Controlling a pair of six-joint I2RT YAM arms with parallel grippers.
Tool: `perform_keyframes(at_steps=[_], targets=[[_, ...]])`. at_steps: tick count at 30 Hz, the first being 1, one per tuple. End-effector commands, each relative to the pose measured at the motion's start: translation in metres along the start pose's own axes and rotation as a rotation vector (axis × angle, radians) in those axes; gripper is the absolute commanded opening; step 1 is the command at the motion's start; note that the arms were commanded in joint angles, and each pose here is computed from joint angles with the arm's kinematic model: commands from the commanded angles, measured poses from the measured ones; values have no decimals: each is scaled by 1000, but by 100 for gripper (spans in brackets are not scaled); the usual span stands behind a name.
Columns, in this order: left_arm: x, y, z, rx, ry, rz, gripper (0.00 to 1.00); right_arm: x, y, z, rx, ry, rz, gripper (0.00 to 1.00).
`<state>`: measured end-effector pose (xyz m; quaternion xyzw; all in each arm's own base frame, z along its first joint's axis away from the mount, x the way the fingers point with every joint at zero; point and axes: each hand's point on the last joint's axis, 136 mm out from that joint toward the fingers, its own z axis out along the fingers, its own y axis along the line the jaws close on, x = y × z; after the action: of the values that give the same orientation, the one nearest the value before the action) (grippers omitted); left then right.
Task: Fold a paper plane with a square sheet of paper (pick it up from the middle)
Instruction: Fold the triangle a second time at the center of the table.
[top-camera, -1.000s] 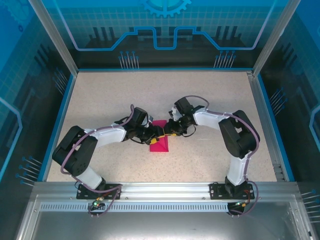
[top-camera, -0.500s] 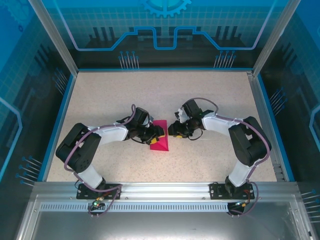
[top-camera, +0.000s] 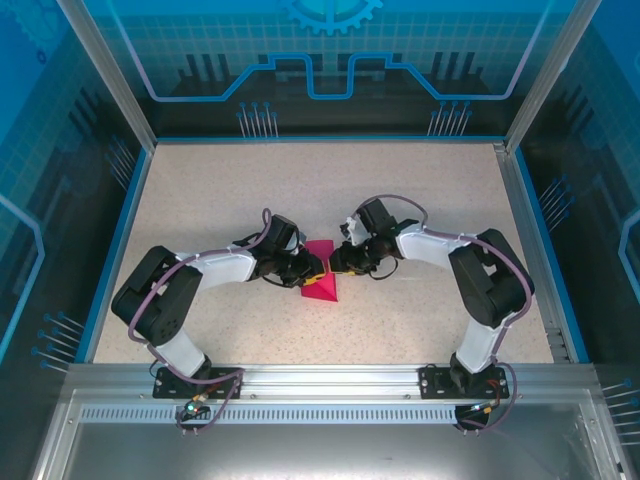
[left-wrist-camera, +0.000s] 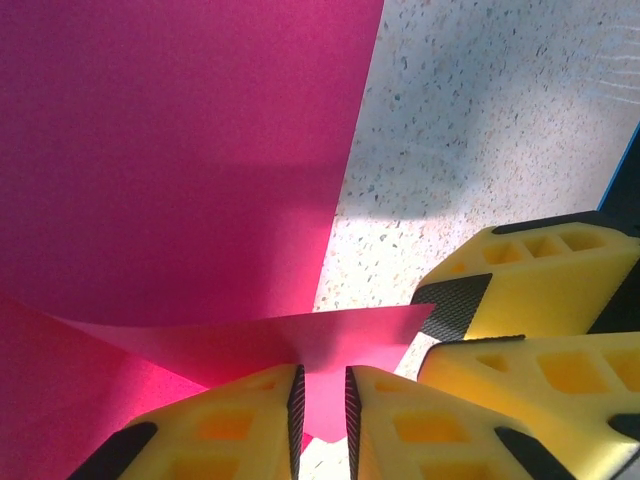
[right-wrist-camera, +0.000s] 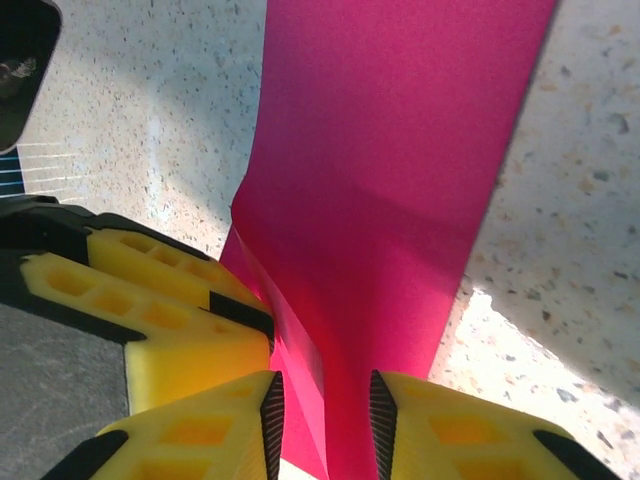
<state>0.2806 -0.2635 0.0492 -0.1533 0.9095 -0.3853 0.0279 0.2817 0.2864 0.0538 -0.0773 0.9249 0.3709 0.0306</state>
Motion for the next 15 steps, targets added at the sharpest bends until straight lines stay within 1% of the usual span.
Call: perform_keyframes(at_steps=[1, 9, 12, 15], targets=[[-1, -3, -1, -7, -5, 25, 20, -3, 13, 7, -42, 18, -37, 28], [1, -5, -1, -3, 13, 38, 19, 1, 1, 14, -11, 36, -18, 11], [2, -8, -3, 6, 15, 48, 20, 5, -6, 16, 12, 39, -6, 8], [2, -15, -4, 29, 18, 57, 21, 8, -9, 18, 15, 46, -1, 8]])
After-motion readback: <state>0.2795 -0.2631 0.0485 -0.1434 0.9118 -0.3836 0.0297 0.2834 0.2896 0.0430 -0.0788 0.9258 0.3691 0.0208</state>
